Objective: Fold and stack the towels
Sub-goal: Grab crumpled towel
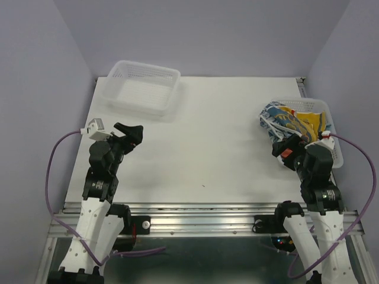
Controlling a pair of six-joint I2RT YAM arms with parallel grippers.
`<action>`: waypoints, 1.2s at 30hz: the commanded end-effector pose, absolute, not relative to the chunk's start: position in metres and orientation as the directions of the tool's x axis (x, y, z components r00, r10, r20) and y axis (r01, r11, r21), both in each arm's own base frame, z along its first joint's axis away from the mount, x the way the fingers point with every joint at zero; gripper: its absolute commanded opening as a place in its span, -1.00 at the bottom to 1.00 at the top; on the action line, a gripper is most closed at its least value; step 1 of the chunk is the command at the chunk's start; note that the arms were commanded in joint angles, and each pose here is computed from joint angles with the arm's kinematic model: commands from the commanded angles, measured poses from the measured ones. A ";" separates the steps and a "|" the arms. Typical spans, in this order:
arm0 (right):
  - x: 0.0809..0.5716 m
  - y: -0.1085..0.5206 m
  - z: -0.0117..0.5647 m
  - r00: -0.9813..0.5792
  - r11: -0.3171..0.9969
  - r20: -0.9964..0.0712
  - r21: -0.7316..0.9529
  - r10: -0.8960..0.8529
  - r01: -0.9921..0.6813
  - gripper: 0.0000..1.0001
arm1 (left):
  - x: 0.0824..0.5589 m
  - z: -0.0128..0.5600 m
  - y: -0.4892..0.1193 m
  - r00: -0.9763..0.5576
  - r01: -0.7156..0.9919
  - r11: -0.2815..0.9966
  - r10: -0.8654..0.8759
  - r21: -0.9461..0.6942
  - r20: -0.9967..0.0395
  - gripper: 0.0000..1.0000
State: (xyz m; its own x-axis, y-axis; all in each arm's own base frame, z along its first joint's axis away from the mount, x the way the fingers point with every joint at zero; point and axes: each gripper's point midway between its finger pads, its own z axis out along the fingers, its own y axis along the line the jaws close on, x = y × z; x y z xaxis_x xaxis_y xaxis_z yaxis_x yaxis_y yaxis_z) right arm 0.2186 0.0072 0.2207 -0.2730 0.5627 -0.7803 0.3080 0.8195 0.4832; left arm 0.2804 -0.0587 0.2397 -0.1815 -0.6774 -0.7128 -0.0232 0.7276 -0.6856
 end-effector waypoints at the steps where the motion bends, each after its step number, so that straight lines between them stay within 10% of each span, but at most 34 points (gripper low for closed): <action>1: 0.228 0.006 0.251 -0.211 0.845 -0.825 0.474 0.525 0.248 1.00 | 0.285 0.235 -0.061 -0.191 -0.013 0.737 -0.665 -0.675 -0.722 0.98; 8: 0.271 0.072 0.255 -0.456 0.837 -0.753 0.546 0.475 -0.029 1.00 | 0.287 0.235 -0.061 -0.190 -0.012 0.744 -0.658 -0.669 -0.729 0.98; 36: 0.384 0.016 0.230 -0.514 0.975 -0.857 -0.147 -0.041 0.167 1.00 | 0.295 0.221 -0.044 -0.154 -0.097 0.768 -0.640 -0.633 -0.753 0.97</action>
